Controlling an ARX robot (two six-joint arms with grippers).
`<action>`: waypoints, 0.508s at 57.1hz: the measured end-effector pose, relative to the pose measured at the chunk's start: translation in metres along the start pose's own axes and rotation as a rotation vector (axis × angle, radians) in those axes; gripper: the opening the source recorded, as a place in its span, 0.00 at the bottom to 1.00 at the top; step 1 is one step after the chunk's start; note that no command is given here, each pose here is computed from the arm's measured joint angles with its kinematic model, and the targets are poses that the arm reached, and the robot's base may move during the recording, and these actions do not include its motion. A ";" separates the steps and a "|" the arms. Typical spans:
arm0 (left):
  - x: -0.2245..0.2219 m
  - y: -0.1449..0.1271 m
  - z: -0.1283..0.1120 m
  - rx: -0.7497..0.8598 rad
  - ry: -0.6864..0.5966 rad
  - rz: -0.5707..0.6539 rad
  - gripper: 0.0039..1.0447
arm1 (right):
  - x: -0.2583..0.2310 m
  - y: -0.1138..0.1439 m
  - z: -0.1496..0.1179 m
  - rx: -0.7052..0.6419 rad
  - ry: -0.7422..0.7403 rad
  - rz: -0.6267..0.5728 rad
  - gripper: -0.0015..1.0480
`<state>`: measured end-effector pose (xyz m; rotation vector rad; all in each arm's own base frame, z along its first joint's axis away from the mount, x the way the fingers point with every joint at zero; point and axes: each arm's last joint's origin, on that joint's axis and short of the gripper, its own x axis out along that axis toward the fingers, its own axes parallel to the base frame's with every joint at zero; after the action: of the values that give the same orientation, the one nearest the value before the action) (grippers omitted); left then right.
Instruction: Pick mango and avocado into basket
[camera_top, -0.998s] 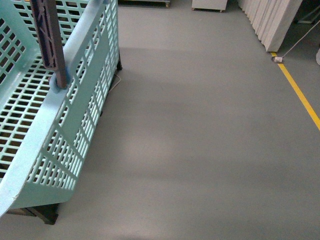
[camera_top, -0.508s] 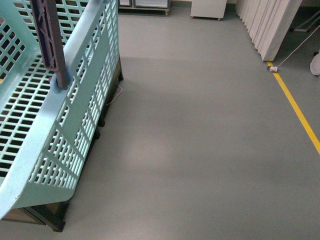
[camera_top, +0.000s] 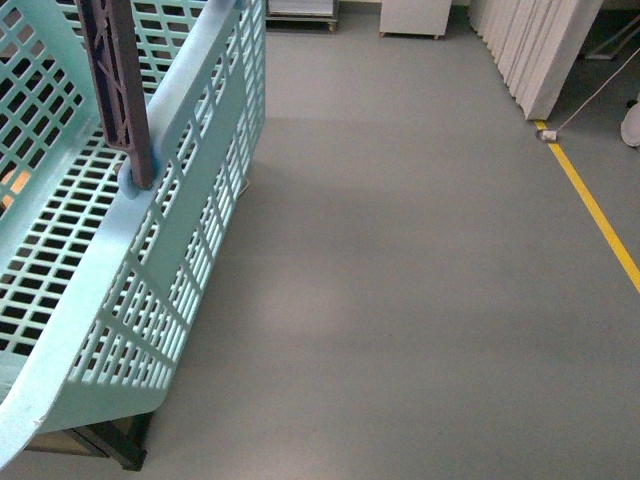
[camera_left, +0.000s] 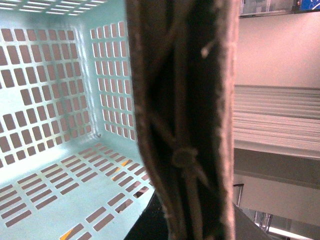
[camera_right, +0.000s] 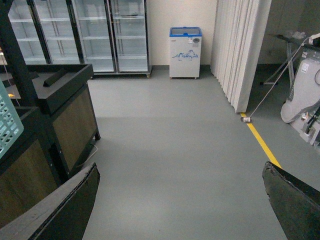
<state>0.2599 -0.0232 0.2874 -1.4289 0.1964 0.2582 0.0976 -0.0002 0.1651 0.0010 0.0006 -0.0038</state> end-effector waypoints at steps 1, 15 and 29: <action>0.000 0.000 0.000 -0.001 0.000 0.000 0.05 | 0.000 0.000 0.000 0.000 0.000 0.000 0.93; 0.001 0.001 0.002 0.002 -0.028 0.005 0.05 | 0.000 0.000 0.000 0.000 0.001 0.002 0.93; 0.001 0.001 0.002 0.003 -0.029 0.007 0.05 | 0.000 0.000 0.000 0.000 0.000 0.003 0.93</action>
<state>0.2602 -0.0207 0.2864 -1.4213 0.1783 0.2837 0.0976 0.0000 0.1651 0.0010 0.0006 -0.0008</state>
